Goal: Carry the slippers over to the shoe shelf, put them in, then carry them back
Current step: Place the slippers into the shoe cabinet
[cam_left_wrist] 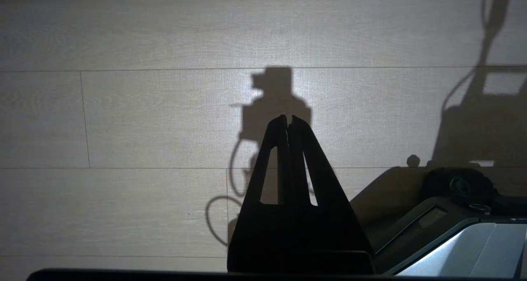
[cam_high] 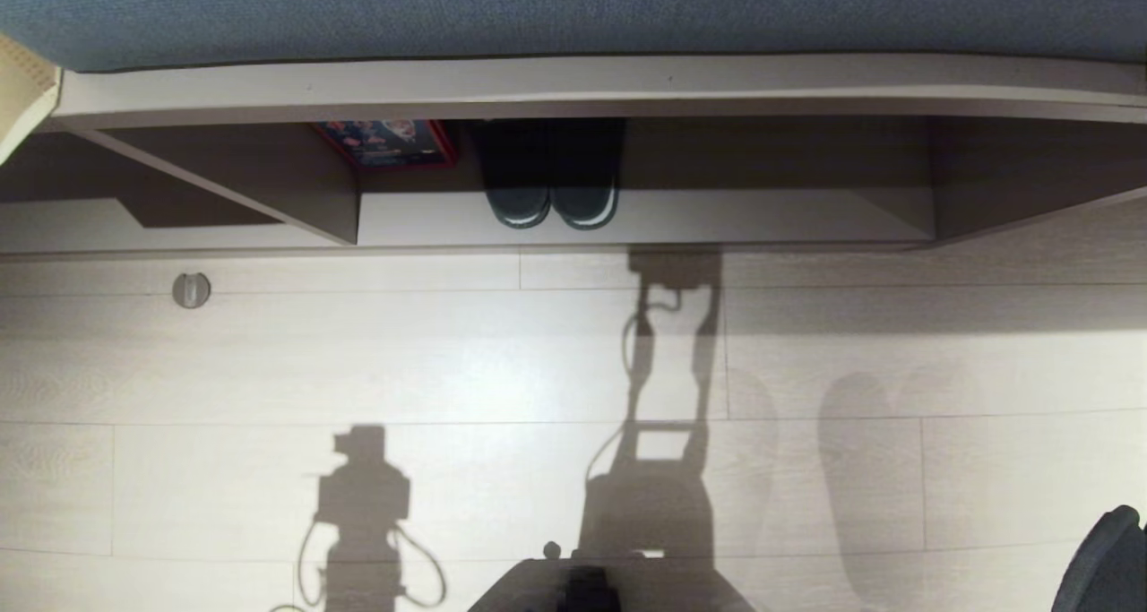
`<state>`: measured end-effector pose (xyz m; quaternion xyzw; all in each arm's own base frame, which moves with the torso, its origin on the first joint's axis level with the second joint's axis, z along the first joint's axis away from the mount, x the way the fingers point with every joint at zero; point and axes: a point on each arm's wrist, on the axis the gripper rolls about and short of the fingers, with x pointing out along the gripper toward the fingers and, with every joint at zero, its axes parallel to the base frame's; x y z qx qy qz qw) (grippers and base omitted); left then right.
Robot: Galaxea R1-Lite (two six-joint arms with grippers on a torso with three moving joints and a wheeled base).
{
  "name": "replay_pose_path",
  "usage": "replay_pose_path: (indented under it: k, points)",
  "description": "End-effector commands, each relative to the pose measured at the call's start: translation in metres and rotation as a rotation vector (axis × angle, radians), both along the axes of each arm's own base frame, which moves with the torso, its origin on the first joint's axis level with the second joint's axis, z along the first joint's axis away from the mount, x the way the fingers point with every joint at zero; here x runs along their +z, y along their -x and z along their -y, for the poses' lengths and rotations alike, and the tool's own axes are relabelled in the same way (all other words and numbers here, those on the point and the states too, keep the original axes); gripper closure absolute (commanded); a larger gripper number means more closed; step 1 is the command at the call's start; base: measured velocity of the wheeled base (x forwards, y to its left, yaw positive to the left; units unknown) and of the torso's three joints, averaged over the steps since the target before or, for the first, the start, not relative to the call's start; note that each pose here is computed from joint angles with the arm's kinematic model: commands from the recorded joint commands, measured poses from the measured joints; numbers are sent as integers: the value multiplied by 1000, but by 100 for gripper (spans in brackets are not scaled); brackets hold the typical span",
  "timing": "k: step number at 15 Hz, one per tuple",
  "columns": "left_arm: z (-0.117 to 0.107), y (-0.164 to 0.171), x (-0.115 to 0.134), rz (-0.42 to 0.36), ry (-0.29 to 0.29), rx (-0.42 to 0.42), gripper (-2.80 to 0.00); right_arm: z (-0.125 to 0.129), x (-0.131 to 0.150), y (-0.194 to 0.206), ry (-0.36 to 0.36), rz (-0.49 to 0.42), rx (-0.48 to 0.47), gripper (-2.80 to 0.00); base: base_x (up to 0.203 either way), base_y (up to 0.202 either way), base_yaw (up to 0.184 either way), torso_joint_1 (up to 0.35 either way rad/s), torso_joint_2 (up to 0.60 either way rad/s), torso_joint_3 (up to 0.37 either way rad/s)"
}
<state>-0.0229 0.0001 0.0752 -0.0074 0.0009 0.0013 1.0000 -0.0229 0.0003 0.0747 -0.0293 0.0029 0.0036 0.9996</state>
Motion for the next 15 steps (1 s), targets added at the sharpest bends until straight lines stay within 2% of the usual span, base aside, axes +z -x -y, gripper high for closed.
replay_pose_path:
  k: [1,15]
  points:
    - [0,0,0,-1,0,1,0,0,0,0,0,1,1,0,0,0,0,6,-1,-206]
    - [0,0,0,-1,0,1,0,0,0,0,3,1,2,0,0,0,0,3,3,-195]
